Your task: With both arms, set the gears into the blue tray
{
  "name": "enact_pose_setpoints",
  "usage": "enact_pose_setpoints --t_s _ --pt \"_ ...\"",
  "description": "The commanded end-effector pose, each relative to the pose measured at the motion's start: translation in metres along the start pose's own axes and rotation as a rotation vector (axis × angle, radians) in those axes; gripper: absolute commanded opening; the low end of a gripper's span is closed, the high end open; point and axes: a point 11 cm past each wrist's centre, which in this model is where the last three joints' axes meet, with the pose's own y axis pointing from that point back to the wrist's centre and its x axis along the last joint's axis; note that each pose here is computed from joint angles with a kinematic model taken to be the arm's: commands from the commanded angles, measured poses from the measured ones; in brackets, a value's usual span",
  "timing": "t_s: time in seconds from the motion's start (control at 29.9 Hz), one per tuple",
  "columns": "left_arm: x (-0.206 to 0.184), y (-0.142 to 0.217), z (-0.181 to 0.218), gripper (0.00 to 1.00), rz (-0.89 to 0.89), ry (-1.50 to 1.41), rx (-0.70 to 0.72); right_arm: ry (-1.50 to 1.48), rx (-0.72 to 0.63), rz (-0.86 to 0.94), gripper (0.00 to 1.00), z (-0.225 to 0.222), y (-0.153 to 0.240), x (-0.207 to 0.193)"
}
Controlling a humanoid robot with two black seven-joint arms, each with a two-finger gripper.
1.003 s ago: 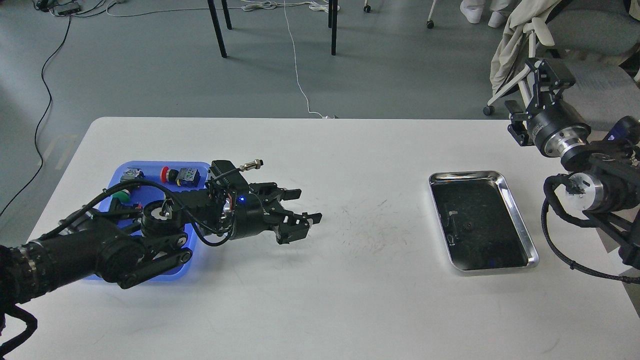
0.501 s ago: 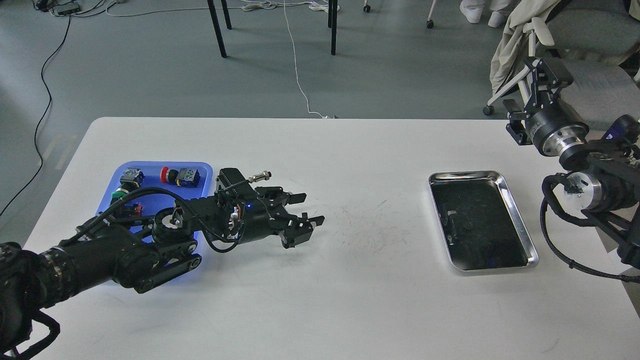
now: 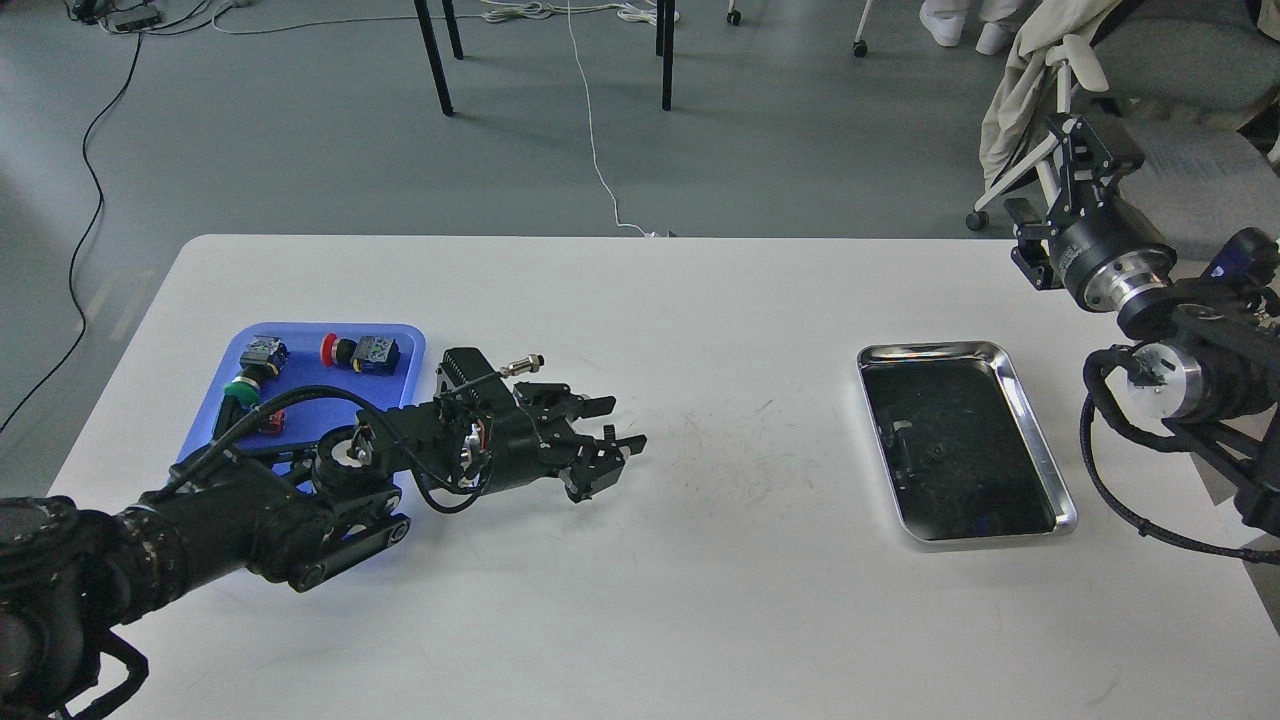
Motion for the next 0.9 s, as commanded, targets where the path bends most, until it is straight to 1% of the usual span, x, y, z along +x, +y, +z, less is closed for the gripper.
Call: enact_pose_setpoints --t_s 0.0,0.17,0.33,0.67,0.7,0.74,0.8,0.84,0.87 --pt "-0.002 -0.001 -0.002 0.54 -0.003 -0.001 0.007 -0.001 0.001 0.001 0.98 0.0 0.0 0.0" --pt "-0.003 -0.001 -0.002 0.52 -0.006 0.001 0.009 0.001 0.003 0.0 0.98 -0.001 0.0 0.0" --pt "-0.005 0.001 -0.009 0.46 -0.014 0.0 0.031 0.001 -0.001 -0.001 0.98 0.001 0.0 0.0" --pt "-0.013 -0.004 0.0 0.46 -0.02 0.016 0.015 0.002 0.0 -0.002 0.98 0.0 0.0 0.0" --pt "-0.013 -0.003 0.0 0.45 -0.02 0.016 0.017 0.002 0.0 -0.002 0.98 0.0 0.0 0.0" --pt "-0.013 -0.003 0.0 0.41 -0.02 0.016 0.017 0.003 0.0 -0.003 0.98 0.0 0.0 0.0" --pt "-0.014 -0.003 -0.001 0.39 -0.025 0.014 0.018 0.003 0.0 -0.003 0.98 0.0 0.0 0.0" --pt "-0.015 -0.003 -0.002 0.35 -0.026 0.014 0.021 0.001 0.002 -0.004 0.98 -0.001 0.0 -0.001" --pt "-0.015 -0.002 -0.003 0.35 -0.027 0.013 0.024 0.001 0.002 -0.004 0.98 -0.001 0.0 -0.001"
